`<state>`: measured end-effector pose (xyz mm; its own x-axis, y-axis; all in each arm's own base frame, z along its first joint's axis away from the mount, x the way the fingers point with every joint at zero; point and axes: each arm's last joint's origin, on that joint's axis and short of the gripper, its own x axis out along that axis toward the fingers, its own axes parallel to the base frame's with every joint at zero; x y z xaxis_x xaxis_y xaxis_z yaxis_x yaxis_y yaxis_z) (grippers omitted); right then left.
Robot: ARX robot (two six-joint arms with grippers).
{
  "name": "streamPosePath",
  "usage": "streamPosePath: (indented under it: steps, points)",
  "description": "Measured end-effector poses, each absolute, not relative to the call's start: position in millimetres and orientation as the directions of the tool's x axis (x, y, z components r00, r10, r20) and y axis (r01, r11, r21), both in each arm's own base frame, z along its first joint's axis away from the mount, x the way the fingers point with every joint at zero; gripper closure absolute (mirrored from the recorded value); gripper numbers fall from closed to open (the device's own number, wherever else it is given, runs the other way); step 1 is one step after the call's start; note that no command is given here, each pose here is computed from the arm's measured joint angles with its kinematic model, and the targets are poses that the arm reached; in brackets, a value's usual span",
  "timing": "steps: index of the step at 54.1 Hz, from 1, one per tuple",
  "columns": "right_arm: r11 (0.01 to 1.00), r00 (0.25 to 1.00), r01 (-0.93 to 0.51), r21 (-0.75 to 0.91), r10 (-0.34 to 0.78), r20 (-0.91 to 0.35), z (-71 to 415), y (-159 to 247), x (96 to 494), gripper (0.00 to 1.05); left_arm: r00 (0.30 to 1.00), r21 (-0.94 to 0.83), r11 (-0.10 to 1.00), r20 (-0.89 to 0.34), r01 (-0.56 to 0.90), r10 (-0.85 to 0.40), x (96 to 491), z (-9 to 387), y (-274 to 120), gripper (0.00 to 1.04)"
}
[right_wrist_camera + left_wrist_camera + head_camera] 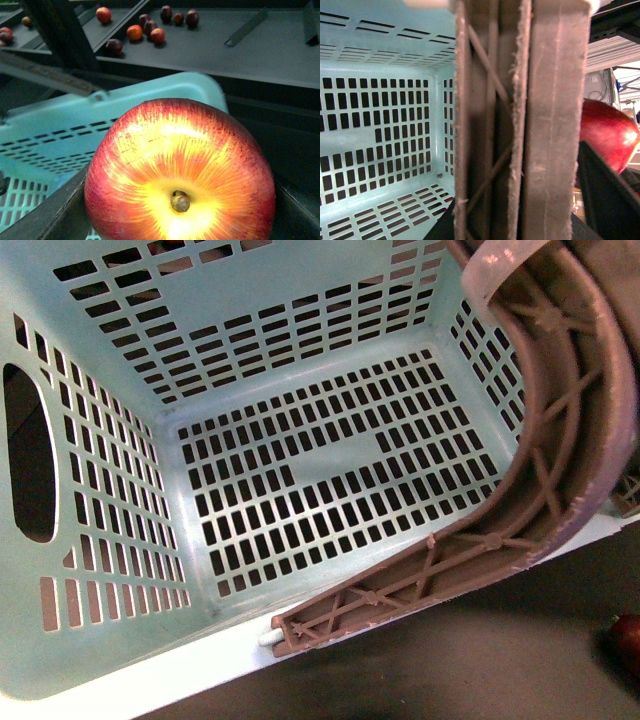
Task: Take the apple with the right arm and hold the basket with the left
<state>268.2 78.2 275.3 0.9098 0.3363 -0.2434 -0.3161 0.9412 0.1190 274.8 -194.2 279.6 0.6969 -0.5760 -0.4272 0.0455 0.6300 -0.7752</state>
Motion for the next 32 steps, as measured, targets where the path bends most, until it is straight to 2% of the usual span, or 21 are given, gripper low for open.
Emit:
streamPosePath:
  steps: [19, 26, 32]
  points:
    - [0.925, 0.856, -0.36, 0.119, 0.378, -0.352, 244.3, 94.5, 251.1, 0.24, 0.698, -0.775, 0.631, -0.427, 0.045, -0.574, 274.9, 279.6, -194.1, 0.9]
    - [0.929, 0.861, -0.352, 0.117, 0.37, -0.349, 244.2, 93.8, 246.9, 0.08, 0.697, -0.775, 0.63, -0.427, 0.046, -0.576, 274.8, 279.6, -194.2, 0.9]
    - [0.94, 0.889, -0.318, 0.123, 0.34, -0.306, 254.6, 86.7, 243.3, 0.09, 0.697, -0.775, 0.63, -0.427, 0.045, -0.576, 274.9, 279.6, -194.1, 0.9]
